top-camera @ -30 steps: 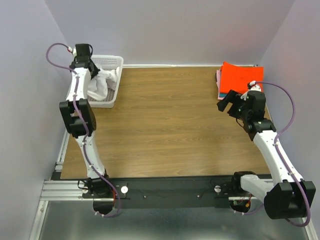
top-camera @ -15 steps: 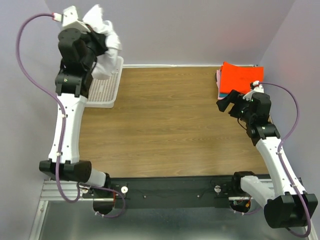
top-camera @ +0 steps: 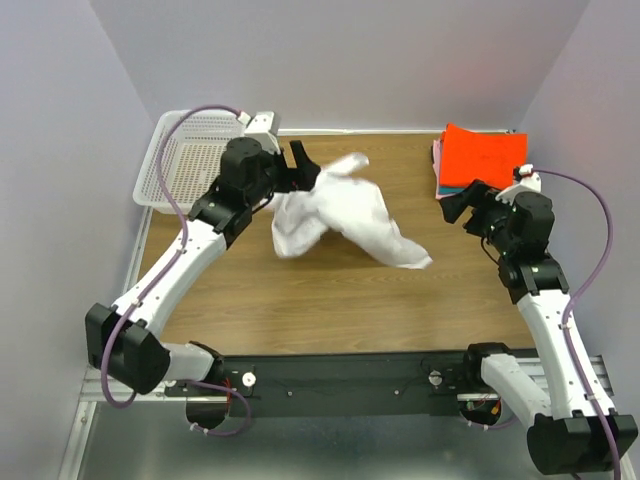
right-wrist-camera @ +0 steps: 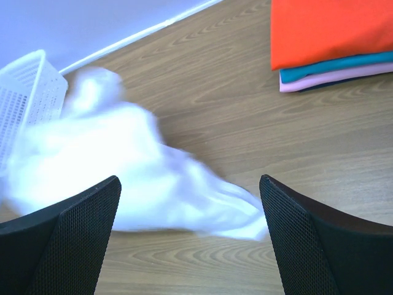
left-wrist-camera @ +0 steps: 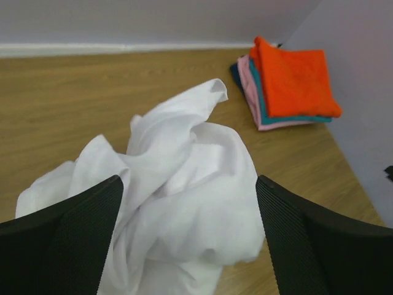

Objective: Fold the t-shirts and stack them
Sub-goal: Move the tshirt to the center of the board, then flatten the tshirt out

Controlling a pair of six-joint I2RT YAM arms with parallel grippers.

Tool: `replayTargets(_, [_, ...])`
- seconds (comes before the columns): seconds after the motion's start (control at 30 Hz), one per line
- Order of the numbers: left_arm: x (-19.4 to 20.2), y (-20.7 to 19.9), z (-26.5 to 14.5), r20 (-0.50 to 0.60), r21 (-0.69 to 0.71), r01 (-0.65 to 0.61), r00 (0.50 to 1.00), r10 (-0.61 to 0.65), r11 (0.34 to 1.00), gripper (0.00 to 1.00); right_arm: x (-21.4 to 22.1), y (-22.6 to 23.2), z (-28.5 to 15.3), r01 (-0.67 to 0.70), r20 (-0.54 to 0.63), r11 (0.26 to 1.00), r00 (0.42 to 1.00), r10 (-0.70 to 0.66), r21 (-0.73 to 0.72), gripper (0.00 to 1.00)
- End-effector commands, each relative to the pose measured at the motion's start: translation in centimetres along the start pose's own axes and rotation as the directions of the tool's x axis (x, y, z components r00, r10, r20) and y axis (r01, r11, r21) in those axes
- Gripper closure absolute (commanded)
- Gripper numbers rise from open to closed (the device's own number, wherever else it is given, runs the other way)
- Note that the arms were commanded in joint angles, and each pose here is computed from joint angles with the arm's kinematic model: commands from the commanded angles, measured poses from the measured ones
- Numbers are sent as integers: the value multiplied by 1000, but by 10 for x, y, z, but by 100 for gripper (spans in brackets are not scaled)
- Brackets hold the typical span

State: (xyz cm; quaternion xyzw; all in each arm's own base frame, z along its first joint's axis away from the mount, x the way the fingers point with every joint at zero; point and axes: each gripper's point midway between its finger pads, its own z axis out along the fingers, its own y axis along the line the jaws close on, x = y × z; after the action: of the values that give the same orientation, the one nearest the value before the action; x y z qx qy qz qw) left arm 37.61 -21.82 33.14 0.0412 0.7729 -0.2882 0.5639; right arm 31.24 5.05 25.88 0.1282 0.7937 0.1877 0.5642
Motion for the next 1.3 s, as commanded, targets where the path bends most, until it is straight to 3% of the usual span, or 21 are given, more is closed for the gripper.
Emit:
replayTargets(0.0, [38, 32, 9, -48, -121, 41, 998, -48, 992, 1, 12, -8, 7, -12, -40, 1000, 999, 13, 24, 0])
replayTargets(0.27, [124, 90, -16, -129, -338, 101, 980, -153, 936, 2, 50, -32, 23, -35, -165, 992, 985, 54, 119, 0])
replayTargets(0.4, [173, 120, -33, -182, -453, 104, 962, -206, 886, 2, 70, -65, 23, -46, -192, 959, 976, 102, 279, 0])
replayTargets(0.53, [199, 136, -42, -208, -520, 105, 947, -245, 848, 2, 90, -86, 23, -36, -229, 926, 965, 130, 375, 0])
replayTargets(0.73, [231, 143, -39, -254, -528, 115, 924, -286, 841, 4, 122, -98, 23, -18, -317, 913, 935, 160, 407, 0])
replayTargets(0.97, [268, 147, -45, -313, -529, 136, 886, -342, 838, 22, 157, -127, 9, -29, -328, 837, 912, 246, 547, 0])
replayTargets(1.27, [291, 139, -30, -367, -474, 166, 855, -366, 865, 33, 190, -141, 10, -25, -381, 789, 866, 324, 614, 0])
